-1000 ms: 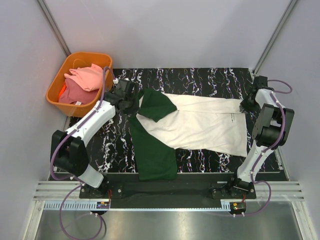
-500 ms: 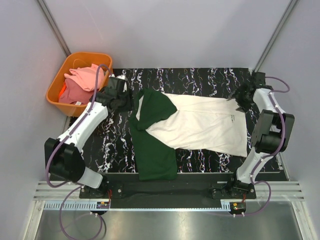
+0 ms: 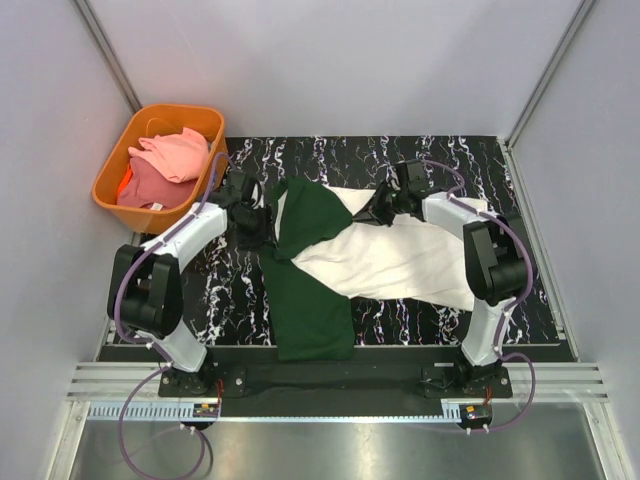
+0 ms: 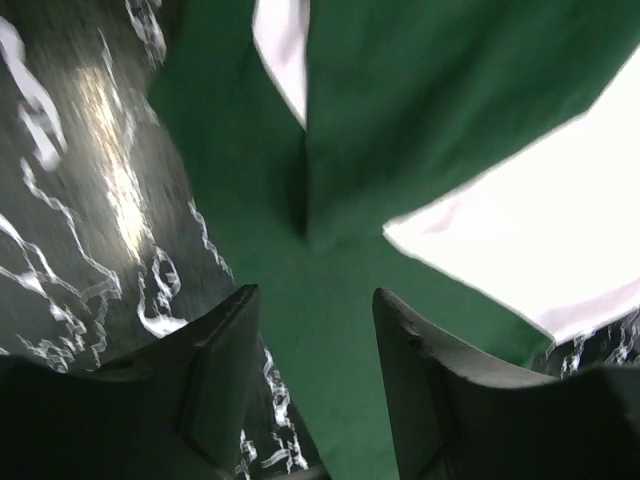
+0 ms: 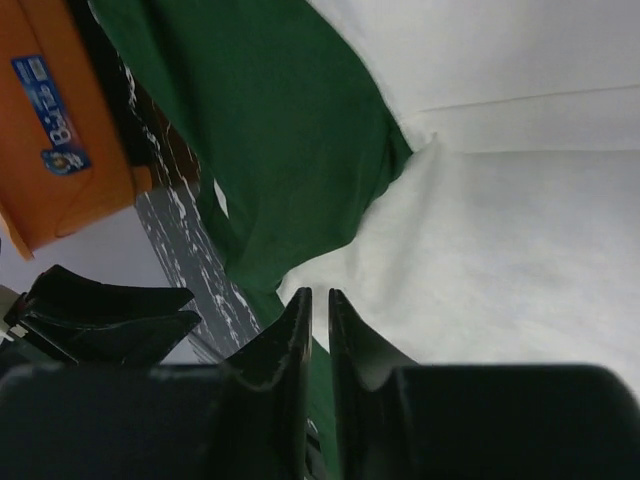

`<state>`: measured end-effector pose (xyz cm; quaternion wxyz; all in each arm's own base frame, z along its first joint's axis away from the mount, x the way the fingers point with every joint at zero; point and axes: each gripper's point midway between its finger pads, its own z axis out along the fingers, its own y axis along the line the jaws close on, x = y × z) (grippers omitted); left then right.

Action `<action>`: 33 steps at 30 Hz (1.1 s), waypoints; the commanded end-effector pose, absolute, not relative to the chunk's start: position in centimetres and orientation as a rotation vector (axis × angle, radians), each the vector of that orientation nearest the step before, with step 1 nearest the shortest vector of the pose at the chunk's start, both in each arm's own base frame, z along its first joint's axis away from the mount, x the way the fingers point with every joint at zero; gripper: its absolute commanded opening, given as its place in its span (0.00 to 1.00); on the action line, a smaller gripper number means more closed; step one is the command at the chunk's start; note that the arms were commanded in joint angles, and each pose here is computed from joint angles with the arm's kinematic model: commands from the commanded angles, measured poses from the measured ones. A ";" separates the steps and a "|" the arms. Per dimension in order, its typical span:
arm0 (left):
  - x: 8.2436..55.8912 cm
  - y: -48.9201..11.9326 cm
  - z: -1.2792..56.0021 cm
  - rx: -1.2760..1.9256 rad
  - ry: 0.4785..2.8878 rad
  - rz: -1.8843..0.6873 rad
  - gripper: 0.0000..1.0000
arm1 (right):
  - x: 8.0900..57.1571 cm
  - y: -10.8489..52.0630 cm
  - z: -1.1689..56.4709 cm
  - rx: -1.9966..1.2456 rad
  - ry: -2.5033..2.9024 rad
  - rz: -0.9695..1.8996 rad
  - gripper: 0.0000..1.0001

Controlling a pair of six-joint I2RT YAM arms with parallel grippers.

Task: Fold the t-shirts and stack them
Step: Fold the tshirt

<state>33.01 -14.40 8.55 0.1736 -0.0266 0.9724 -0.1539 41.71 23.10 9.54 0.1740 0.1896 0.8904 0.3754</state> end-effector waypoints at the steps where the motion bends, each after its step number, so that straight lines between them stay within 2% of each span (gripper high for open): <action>1: 31.5 -15.6 10.6 -0.078 2.719 -0.579 0.54 | 40.9 26.9 9.9 0.448 2.514 1.186 0.16; 3: 31.0 -15.7 10.1 -0.103 2.737 -0.594 0.56 | 39.8 28.7 8.8 0.407 2.553 1.197 0.13; 11: 32.2 -15.9 7.1 -0.109 2.763 -0.571 0.57 | 37.8 32.0 6.6 0.335 2.632 1.223 0.17; 22: 34.4 -16.5 5.0 -0.099 2.798 -0.564 0.50 | 37.1 33.8 4.8 0.338 2.685 1.223 0.13; 24: 34.9 -16.5 5.0 -0.106 2.793 -0.567 0.43 | 37.3 34.2 4.8 0.336 2.683 1.223 0.14; 26: 35.7 -16.7 5.5 -0.112 2.773 -0.573 0.31 | 37.4 34.4 4.5 0.350 2.691 1.223 0.14; 27: 36.0 -16.7 5.7 -0.113 2.765 -0.574 0.20 | 37.5 34.6 4.5 0.357 2.689 1.222 0.14; 29: 37.0 -16.8 6.7 -0.130 2.734 -0.577 0.12 | 37.6 34.9 4.4 0.361 2.688 1.222 0.16; 30: 37.3 -16.8 7.1 -0.139 2.723 -0.577 0.03 | 37.7 35.0 4.5 0.376 2.685 1.222 0.16; 33: 38.0 -16.9 8.1 -0.167 2.693 -0.577 0.00 | 38.0 35.3 4.4 0.411 2.673 1.237 0.19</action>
